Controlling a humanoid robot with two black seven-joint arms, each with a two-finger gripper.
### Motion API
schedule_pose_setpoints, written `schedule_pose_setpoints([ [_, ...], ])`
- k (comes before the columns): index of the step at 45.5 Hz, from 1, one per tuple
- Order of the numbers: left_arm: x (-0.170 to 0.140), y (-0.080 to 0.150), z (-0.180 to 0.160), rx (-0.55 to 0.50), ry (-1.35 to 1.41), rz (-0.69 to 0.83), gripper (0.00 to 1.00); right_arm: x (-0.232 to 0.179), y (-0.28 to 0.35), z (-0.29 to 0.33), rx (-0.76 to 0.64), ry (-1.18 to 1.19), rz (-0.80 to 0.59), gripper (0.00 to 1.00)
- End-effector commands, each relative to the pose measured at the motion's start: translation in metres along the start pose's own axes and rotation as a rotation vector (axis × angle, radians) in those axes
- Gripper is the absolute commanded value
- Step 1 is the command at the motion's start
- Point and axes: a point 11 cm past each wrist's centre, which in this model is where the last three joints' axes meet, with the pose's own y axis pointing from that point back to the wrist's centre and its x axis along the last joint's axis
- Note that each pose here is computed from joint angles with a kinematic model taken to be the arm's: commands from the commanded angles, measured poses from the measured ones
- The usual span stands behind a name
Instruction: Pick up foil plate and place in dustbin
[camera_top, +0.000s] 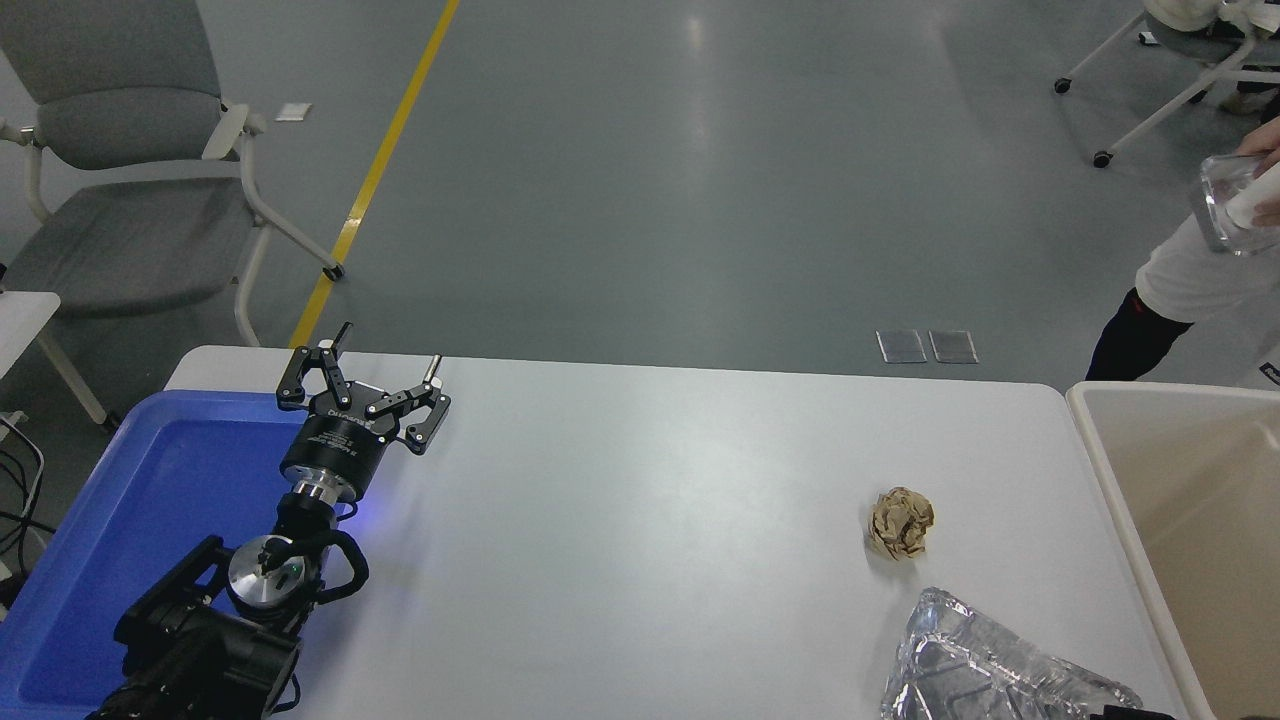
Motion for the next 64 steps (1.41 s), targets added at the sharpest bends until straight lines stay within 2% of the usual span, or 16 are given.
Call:
schedule_pose_setpoints([
  [1,0.000,0.000,0.000,0.000,0.001,0.000,0.99,-0.010,-0.016,0.000,-0.004,0.036,0.046,0.95],
  [14,0.000,0.000,0.000,0.000,0.001,0.000,0.99,-0.019,-0.025,0.007,-0.022,0.057,0.049,0.93],
  [15,0.000,0.000,0.000,0.000,0.001,0.000,0.99,-0.019,-0.025,0.007,-0.023,0.057,0.051,0.91],
  [18,0.000,0.000,0.000,0.001,-0.001,0.000,0.99,-0.023,-0.025,0.007,-0.021,0.058,0.043,0.72],
  [22,0.000,0.000,0.000,0.000,0.001,0.000,0.99,-0.024,-0.028,0.007,-0.020,0.066,0.037,0.59],
  [25,0.000,0.000,0.001,0.000,-0.001,0.000,0.99,-0.025,-0.027,0.010,-0.027,0.069,0.035,0.42],
  [27,0.000,0.000,0.000,0.001,-0.001,0.000,0.99,-0.028,-0.027,0.011,-0.030,0.066,0.027,0.26],
  [29,0.000,0.000,0.000,0.000,0.001,0.000,0.99,-0.031,-0.027,0.013,-0.034,0.064,0.021,0.02],
  [30,0.000,0.000,0.000,0.001,-0.001,0.000,0.99,-0.032,-0.027,0.013,-0.034,0.064,0.021,0.00],
  [52,0.000,0.000,0.000,0.001,-0.002,0.000,0.99,-0.017,-0.021,0.021,-0.022,0.069,0.056,0.00],
  [64,0.000,0.000,0.000,0.001,-0.002,0.000,0.99,0.033,0.014,0.034,-0.023,0.133,0.095,0.00],
])
